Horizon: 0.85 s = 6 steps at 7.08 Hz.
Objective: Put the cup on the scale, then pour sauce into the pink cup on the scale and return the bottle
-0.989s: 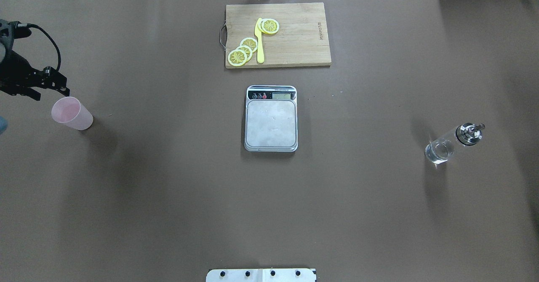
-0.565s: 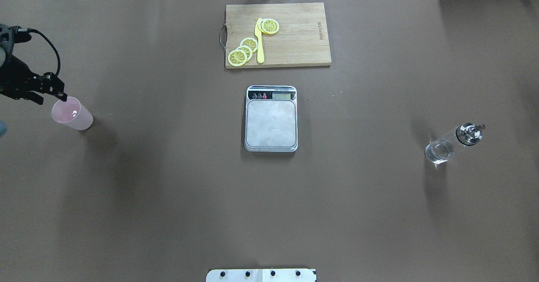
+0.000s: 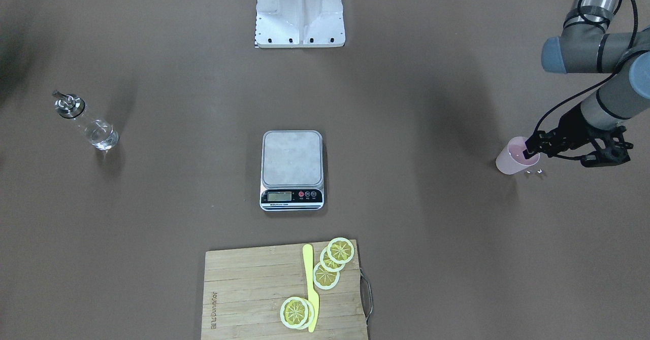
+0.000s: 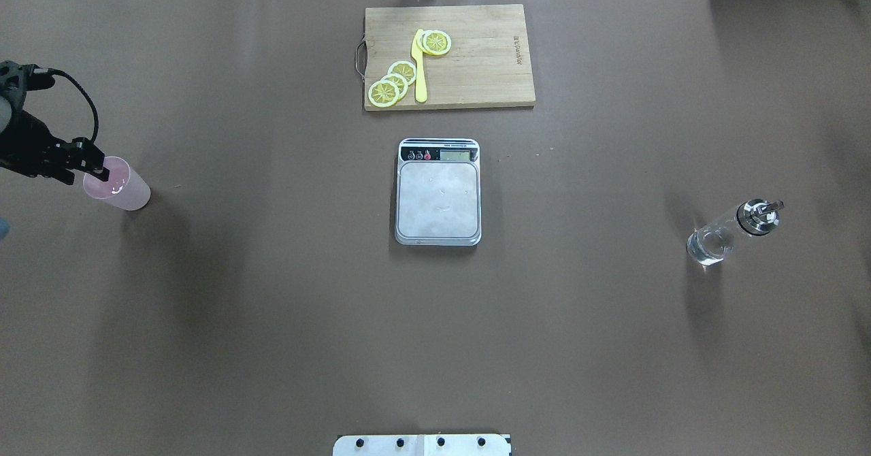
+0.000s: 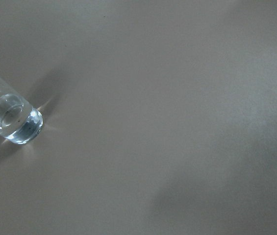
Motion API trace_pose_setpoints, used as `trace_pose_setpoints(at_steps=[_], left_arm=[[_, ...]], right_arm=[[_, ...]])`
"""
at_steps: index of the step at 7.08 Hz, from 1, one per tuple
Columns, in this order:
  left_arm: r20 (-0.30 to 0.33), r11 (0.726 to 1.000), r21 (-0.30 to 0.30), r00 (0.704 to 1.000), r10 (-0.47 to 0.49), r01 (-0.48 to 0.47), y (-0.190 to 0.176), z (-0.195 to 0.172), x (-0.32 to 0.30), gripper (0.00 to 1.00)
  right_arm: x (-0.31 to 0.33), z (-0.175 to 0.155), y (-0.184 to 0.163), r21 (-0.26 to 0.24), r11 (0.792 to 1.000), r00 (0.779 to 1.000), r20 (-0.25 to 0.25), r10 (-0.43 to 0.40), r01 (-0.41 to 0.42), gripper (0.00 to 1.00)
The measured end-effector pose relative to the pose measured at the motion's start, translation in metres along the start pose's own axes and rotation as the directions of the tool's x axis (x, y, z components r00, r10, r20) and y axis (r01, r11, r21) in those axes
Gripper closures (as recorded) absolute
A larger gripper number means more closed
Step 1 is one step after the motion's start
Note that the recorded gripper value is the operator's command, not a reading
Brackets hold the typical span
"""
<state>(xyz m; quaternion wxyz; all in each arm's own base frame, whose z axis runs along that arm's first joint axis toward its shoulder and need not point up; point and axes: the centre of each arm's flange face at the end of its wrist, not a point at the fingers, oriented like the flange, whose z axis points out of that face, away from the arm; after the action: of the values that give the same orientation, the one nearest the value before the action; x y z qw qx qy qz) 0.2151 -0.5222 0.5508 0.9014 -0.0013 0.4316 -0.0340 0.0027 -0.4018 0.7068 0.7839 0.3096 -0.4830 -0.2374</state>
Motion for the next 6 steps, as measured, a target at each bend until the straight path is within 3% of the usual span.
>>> trace_pose_setpoints(at_steps=[1, 3, 4, 6], left_arm=[[-0.007, 1.000, 0.004, 1.000, 0.003, -0.003, 0.003, 0.000, -0.003, 0.41], [-0.012, 1.000, 0.005, 1.000, 0.001, -0.001, 0.006, -0.001, -0.001, 0.83], [-0.012, 1.000, 0.004, 1.000, 0.002, -0.002, 0.007, -0.001, 0.000, 0.94], [-0.012, 1.000, 0.003, 1.000, 0.003, -0.003, 0.007, 0.000, 0.002, 1.00]], right_arm=[[0.000, 0.005, -0.012, 0.003, 1.000, 1.000, 0.011, -0.017, 0.017, 0.00], [0.000, 0.015, -0.035, 0.008, 1.000, 1.000, 0.017, -0.013, 0.013, 0.00], [0.000, 0.023, -0.051, 0.010, 1.000, 1.000, 0.009, -0.005, 0.005, 0.00], [-0.001, 0.039, -0.067, 0.007, 1.000, 1.000, -0.001, -0.012, 0.012, 0.00]])
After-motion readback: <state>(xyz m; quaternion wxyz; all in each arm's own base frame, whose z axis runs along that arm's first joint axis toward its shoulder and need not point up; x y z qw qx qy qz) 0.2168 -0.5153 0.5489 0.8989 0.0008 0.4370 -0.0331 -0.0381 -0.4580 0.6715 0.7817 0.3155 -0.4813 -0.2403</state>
